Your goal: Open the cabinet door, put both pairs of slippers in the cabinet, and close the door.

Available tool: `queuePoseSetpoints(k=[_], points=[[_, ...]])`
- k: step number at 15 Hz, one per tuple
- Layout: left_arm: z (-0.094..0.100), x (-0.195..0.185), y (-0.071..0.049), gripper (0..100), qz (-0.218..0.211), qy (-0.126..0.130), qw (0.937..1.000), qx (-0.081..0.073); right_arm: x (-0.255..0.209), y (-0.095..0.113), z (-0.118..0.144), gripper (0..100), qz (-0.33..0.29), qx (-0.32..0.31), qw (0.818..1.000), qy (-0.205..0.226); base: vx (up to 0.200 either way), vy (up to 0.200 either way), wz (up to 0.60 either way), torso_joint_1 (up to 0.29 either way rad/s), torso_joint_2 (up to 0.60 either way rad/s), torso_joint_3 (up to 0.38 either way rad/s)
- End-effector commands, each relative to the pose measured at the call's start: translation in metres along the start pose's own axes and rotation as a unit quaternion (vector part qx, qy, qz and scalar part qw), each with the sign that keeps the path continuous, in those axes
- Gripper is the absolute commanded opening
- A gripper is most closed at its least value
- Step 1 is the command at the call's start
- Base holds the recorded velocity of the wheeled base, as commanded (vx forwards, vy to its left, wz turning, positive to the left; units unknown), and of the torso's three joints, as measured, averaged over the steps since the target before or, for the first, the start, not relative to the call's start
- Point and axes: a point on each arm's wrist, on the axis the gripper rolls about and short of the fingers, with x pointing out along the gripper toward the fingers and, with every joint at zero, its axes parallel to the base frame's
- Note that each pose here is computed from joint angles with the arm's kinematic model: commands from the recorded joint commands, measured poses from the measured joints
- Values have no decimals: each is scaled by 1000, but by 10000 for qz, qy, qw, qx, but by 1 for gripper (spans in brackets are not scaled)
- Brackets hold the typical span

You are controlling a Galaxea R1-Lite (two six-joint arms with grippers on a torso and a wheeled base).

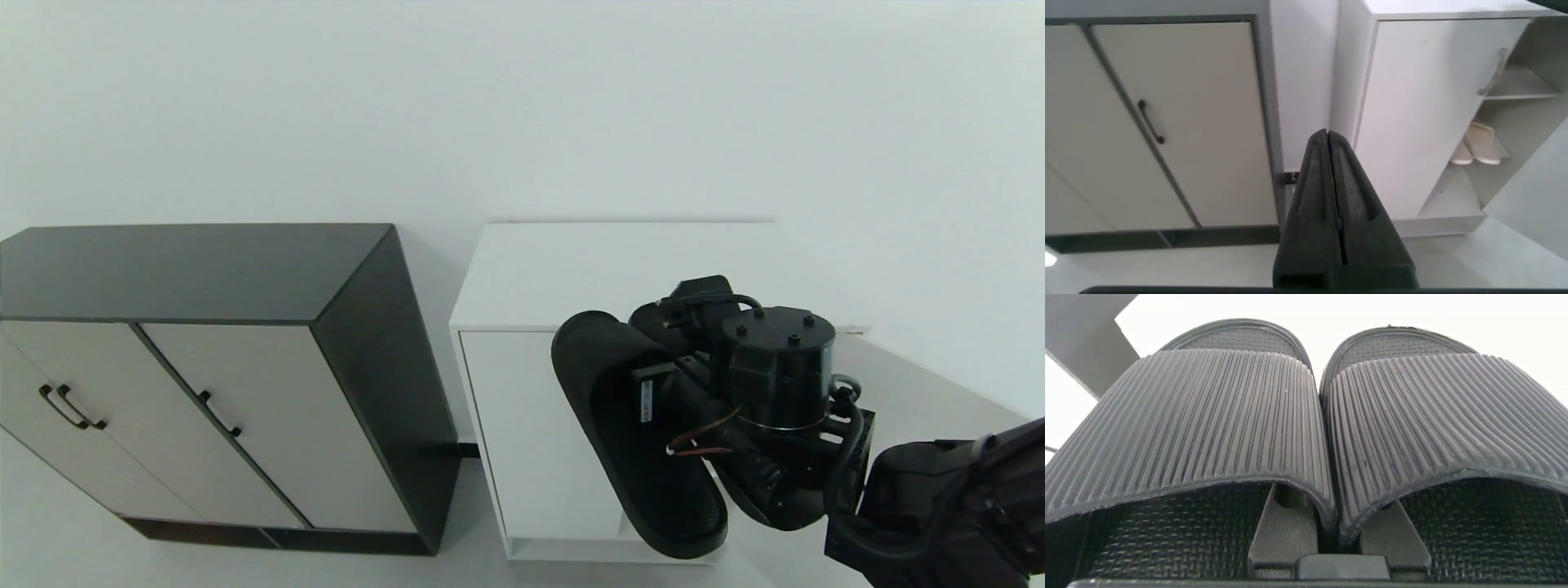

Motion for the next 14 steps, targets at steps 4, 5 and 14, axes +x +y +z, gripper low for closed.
queuePoseSetpoints(k=[4, 5, 14], points=[[0, 0, 0, 0, -1, 4, 10000, 0, -1, -1, -3, 0, -9, -36, 10000, 49, 0, -200, 0, 2, 1, 1], [0, 0, 0, 0, -1, 4, 10000, 0, -1, -1, -4, 0, -9, -48, 10000, 56, 0, -200, 0, -2, 2, 2], [0, 0, 0, 0, -1, 4, 10000, 0, -5, -3, -6, 0, 263, -65, 9995, -169, 0, -67, 0, 1, 0, 2]])
